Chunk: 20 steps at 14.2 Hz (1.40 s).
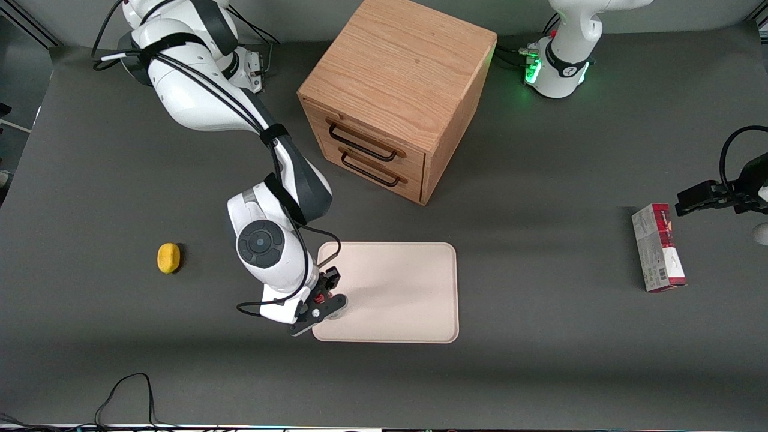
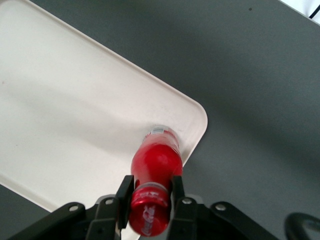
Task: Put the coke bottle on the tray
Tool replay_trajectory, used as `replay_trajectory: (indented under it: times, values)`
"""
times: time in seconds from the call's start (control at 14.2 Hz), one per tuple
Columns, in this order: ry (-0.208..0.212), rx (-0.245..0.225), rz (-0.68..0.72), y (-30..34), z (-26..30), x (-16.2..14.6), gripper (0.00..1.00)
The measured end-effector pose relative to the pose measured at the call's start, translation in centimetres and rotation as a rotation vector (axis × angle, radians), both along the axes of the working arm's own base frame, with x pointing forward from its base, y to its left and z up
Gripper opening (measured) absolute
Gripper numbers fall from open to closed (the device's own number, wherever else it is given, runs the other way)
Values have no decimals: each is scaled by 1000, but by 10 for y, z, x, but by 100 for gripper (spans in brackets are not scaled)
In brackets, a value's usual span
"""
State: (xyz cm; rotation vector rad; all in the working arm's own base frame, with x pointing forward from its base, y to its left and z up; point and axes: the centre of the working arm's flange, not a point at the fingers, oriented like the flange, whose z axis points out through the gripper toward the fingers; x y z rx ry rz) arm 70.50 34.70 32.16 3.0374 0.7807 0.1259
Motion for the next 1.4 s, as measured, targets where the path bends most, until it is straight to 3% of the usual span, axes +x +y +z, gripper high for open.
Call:
replay_trajectory:
  times: [0.28,0.42,0.7,0.98,1.19,1.4]
  values:
    - [-27,13,-1,1,11,3,80]
    - [-62,23,-6,-2,40,6,98]
    - [-68,16,-13,-14,142,-15,100]
    - [-40,-13,-60,-43,231,-50,100]
    - [-13,-40,-163,-99,253,-59,100]
    - [33,6,-317,-199,267,-66,100]
